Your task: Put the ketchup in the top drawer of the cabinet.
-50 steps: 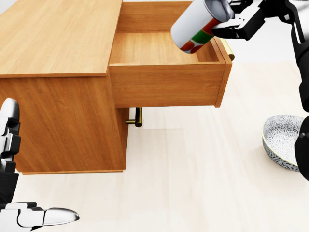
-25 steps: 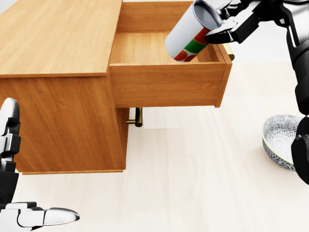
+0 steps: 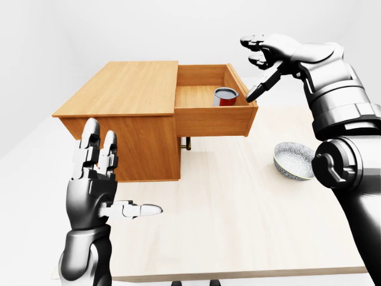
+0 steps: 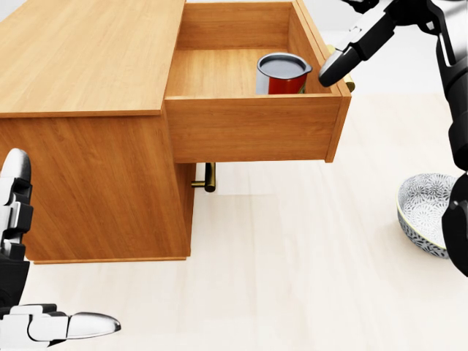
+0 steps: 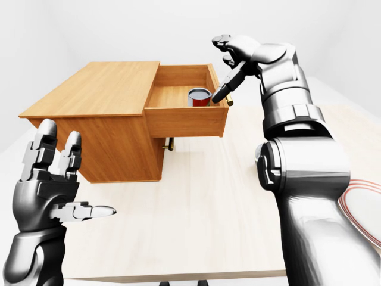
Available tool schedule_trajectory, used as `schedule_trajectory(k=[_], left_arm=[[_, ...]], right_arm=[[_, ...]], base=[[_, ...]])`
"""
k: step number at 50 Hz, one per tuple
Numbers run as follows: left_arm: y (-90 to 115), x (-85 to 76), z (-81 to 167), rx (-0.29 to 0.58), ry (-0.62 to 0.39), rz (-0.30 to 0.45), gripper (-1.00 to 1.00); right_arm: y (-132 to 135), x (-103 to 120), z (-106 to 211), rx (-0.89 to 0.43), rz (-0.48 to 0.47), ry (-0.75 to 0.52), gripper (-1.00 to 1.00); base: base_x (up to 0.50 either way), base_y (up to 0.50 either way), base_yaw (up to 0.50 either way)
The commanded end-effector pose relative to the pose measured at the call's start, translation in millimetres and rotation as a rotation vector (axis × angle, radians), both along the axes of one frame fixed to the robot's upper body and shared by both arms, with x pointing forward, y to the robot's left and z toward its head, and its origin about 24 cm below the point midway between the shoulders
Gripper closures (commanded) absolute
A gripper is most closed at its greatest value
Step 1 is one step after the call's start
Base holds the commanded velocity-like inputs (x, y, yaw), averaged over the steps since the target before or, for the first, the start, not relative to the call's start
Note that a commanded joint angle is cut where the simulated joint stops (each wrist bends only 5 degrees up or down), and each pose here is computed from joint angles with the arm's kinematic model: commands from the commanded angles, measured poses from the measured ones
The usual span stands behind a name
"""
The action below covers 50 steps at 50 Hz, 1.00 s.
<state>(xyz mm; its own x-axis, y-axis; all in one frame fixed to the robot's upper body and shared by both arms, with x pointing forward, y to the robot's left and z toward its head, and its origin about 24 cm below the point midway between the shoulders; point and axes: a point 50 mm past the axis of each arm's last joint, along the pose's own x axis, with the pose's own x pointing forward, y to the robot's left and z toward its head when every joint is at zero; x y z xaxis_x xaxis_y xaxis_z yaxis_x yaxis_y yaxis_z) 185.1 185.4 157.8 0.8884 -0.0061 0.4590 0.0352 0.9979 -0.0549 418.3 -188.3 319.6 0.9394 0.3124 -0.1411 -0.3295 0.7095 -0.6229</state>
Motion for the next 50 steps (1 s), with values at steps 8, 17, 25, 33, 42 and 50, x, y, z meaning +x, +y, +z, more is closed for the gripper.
schedule_trajectory(k=[8,17,25,33,42,50], left_arm=[[-0.9,0.8,-1.2,0.001,0.007,-0.001,-1.0],[-1.2,0.0,-1.9,0.002,0.01,-0.001,-1.0],[-1.0,-1.0,-0.4,0.001,0.003,0.0,-1.0],[-1.4,-0.8,-1.4,0.001,0.008,-0.002,-1.0],[-1.2,-2.0,-1.2,0.001,0.008,-0.003,-1.0],[0.1,-2.7,1.6,-0.001,-0.007,0.001,-1.0]], right_arm=[[-0.8,-4.1,17.9,-0.015,0.005,-0.036,-1.0],[-2.5,-19.3,67.1,-0.108,-0.009,-0.153,-1.0],[-11.7,-40.9,112.8,-0.153,-0.058,-0.296,-1.0],[-23.6,-72.6,154.9,-0.222,-0.124,-0.488,-1.0],[-16.5,-130.3,165.9,-0.486,-0.228,-0.842,-1.0],[-1.1,-177.1,131.6,-0.638,-0.256,-1.067,-1.0]], base=[[0.0,0.0,0.0],[0.0,0.0,0.0],[0.0,0.0,0.0],[0.0,0.0,0.0],[0.0,0.0,0.0],[0.0,0.0,0.0]])
